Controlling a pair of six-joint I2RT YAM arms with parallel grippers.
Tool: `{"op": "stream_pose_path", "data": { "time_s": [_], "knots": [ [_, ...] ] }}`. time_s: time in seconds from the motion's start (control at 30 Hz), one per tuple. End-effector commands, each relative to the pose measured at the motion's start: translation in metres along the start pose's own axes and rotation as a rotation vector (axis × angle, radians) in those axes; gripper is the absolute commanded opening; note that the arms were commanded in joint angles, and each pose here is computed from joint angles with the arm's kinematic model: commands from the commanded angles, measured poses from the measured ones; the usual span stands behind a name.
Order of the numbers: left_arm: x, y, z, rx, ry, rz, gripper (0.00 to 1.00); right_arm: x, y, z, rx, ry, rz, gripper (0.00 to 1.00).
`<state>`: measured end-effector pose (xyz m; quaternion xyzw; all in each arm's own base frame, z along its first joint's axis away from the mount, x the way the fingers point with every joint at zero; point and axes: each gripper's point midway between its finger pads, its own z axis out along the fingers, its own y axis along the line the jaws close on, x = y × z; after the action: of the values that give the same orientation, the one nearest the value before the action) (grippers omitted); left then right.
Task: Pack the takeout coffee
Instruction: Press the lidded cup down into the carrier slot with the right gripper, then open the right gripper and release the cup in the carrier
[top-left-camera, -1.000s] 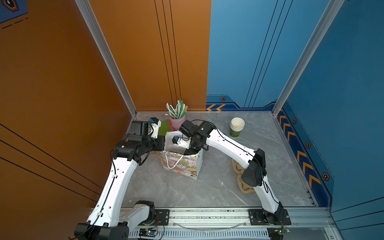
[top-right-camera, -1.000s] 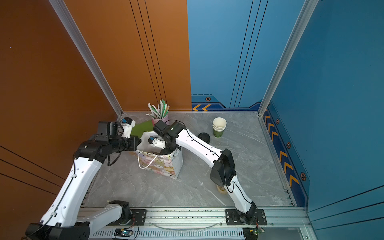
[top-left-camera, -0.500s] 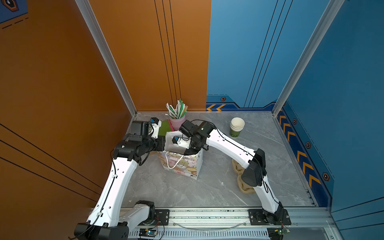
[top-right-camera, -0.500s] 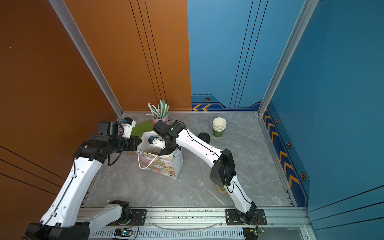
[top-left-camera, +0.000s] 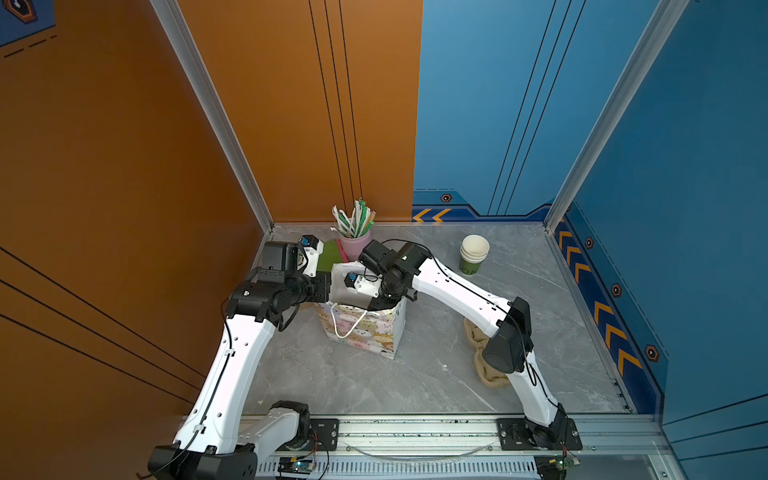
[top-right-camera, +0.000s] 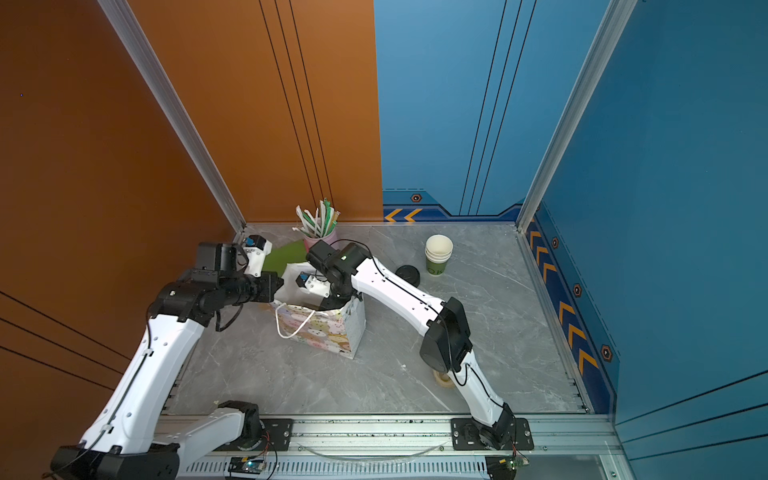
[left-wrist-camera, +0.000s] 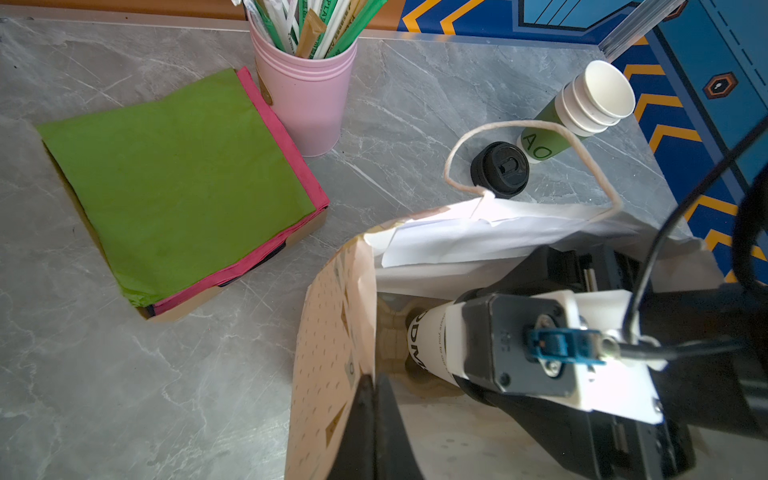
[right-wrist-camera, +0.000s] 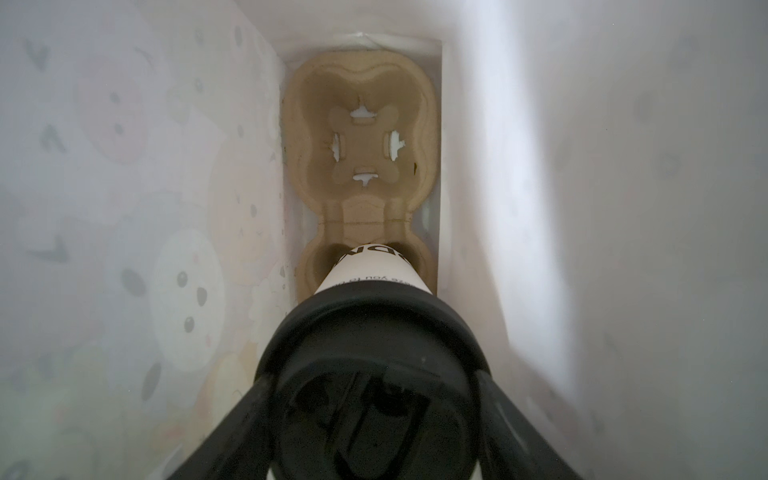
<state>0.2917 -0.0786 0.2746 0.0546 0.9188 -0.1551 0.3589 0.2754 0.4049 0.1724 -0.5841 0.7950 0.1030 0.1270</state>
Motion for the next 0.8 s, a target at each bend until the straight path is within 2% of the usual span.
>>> {"op": "stream_pose_path", "data": {
  "time_s": [0.0, 0.77],
  "knots": [
    [-0.001, -0.002, 0.003, 0.007, -0.006, 0.001, 0.00, 0.008, 0.004, -0.004, -0.018, 0.030, -0.002, 0.72],
    [0.000, -0.006, 0.005, 0.007, 0.001, 0.017, 0.00, -0.009, 0.010, -0.024, -0.005, -0.039, -0.021, 0.92]
  ]
}}
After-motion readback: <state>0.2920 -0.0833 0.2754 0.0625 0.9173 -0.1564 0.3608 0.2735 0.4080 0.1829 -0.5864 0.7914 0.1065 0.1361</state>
